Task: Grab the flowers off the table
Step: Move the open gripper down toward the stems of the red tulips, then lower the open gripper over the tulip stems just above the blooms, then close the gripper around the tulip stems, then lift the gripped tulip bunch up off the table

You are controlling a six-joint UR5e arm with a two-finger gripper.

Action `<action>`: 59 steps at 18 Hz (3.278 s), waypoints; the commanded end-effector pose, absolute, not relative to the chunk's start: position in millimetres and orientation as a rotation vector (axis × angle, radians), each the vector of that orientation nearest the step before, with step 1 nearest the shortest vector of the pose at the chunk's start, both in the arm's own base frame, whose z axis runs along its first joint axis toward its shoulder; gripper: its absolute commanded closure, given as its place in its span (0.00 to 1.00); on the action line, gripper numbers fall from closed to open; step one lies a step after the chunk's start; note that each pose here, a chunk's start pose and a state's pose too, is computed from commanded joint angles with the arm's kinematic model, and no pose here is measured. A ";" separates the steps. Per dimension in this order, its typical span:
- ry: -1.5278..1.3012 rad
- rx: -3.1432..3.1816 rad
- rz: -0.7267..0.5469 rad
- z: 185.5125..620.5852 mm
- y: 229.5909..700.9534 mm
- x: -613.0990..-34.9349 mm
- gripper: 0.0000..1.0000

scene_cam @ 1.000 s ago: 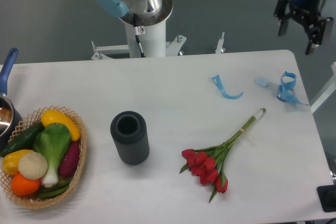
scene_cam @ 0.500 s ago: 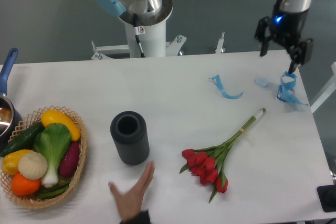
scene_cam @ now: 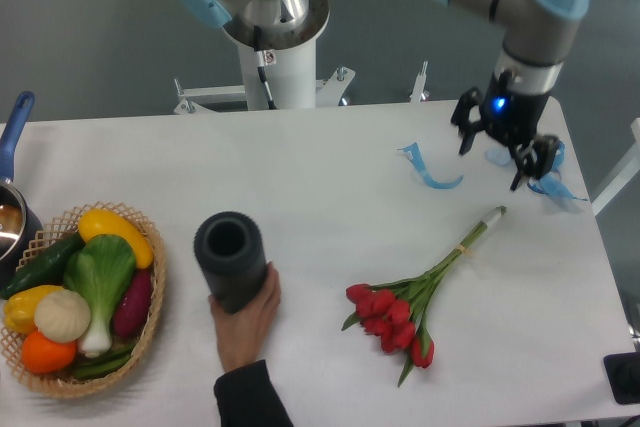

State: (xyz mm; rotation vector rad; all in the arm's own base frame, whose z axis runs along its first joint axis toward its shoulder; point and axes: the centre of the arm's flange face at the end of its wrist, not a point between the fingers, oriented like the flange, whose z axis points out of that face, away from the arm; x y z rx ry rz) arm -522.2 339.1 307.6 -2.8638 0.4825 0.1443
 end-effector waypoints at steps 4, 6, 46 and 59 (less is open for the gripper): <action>0.513 -2.862 0.113 276.0 356.8 -524.5 0.00; 0.520 -2.856 0.146 266.6 359.9 -530.5 0.00; 0.291 -2.891 0.050 214.4 406.2 -516.5 0.87; 0.055 -2.379 0.081 410.4 404.4 -470.6 0.87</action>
